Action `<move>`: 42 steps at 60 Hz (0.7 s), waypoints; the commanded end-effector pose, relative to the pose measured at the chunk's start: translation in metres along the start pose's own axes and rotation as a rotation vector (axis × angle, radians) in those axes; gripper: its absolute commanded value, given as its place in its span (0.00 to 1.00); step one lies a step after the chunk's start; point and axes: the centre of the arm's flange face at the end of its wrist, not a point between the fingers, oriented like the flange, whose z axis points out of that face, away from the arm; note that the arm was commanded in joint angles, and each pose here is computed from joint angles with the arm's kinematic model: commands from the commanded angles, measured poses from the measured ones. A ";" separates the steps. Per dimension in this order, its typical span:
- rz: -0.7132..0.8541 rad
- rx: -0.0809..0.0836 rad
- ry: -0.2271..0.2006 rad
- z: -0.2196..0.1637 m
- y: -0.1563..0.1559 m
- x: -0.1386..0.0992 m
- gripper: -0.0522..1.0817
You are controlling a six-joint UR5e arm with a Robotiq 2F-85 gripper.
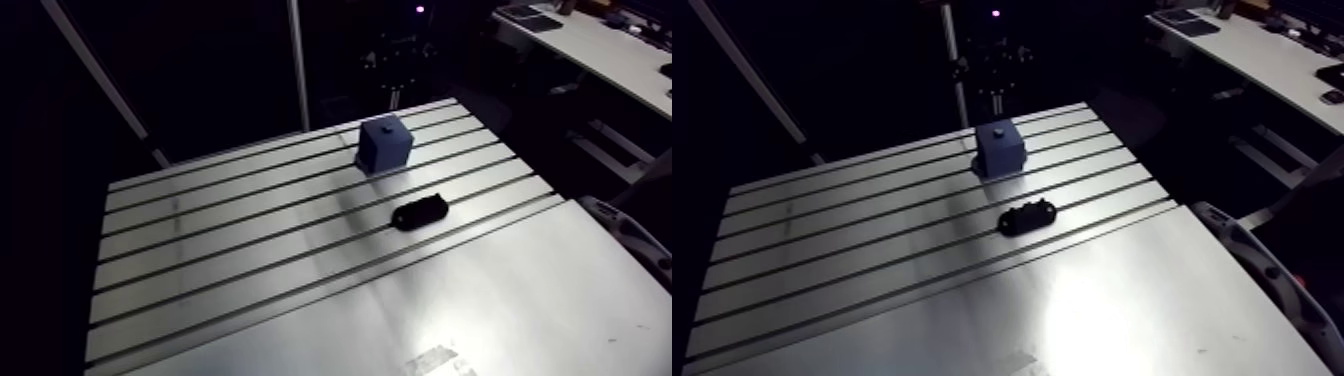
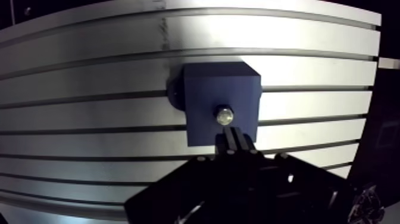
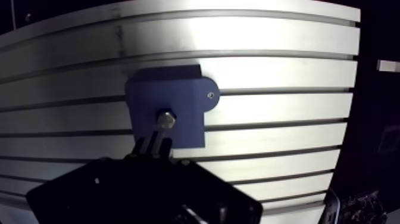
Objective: Pick up the M10 bolt and insert it into the hex recess until seated.
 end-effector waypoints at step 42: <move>0.005 0.012 -0.017 0.031 0.000 -0.003 0.99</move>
